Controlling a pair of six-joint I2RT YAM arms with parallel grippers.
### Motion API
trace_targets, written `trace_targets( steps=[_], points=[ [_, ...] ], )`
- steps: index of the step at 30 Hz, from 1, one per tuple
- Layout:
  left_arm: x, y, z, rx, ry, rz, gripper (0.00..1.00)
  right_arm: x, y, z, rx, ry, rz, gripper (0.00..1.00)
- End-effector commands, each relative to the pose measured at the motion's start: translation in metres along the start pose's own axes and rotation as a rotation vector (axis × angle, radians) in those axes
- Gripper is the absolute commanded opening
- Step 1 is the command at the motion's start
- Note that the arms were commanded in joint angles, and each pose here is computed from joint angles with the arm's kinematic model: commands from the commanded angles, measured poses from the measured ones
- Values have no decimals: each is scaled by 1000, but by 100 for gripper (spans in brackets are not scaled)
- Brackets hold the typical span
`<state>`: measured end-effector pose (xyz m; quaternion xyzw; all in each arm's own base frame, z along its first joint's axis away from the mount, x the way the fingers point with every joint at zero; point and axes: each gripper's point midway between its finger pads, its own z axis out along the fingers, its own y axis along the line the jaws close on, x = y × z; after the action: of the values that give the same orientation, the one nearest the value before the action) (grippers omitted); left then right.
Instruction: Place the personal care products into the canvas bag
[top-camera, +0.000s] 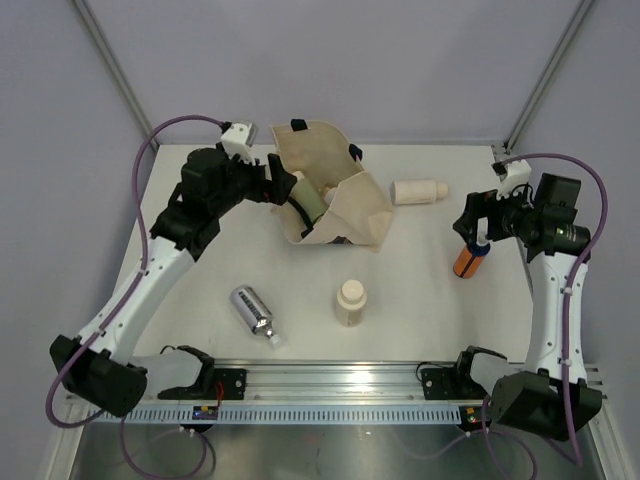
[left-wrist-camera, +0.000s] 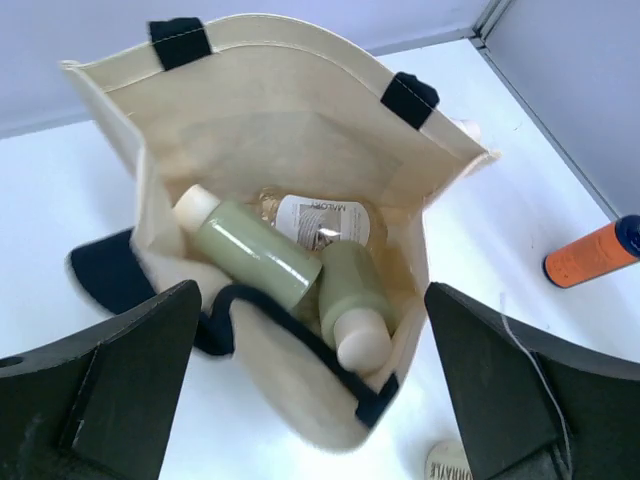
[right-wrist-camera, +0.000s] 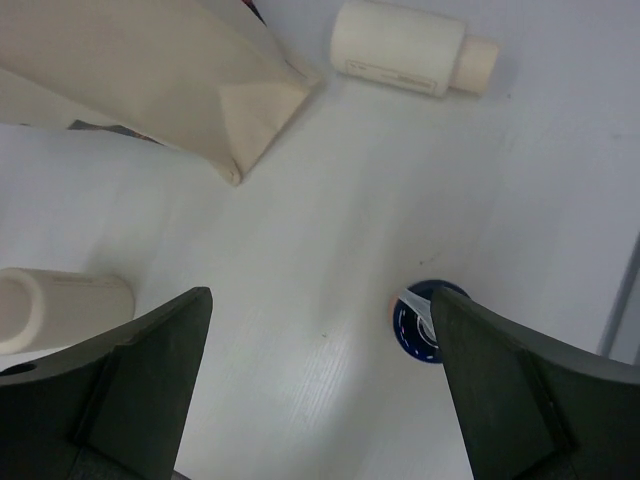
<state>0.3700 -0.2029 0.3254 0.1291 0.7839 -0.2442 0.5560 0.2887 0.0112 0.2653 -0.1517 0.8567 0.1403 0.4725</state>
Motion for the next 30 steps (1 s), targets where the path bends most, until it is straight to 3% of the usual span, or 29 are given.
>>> trace_targets(
  steps=[1, 10, 16, 24, 28, 30],
  points=[
    [16, 22, -35, -85, -32, 90, 99, 27, -39, 1, 214, 129, 114, 100],
    [104, 58, -100, -227, -42, 87, 99, 54, -81, 8, 479, 66, 198, 99],
    [99, 64, -117, -275, -135, 66, 99, 78, -92, 29, 495, 122, 257, 99],
    [106, 63, -113, -263, -103, 39, 99, 84, -102, 68, 422, 53, 203, 99],
    [106, 63, -112, -268, -106, 31, 99, 101, -108, 79, 434, 86, 210, 100],
    [107, 62, -111, -261, -102, 28, 99, 105, -105, 87, 397, 75, 192, 96]
  ],
)
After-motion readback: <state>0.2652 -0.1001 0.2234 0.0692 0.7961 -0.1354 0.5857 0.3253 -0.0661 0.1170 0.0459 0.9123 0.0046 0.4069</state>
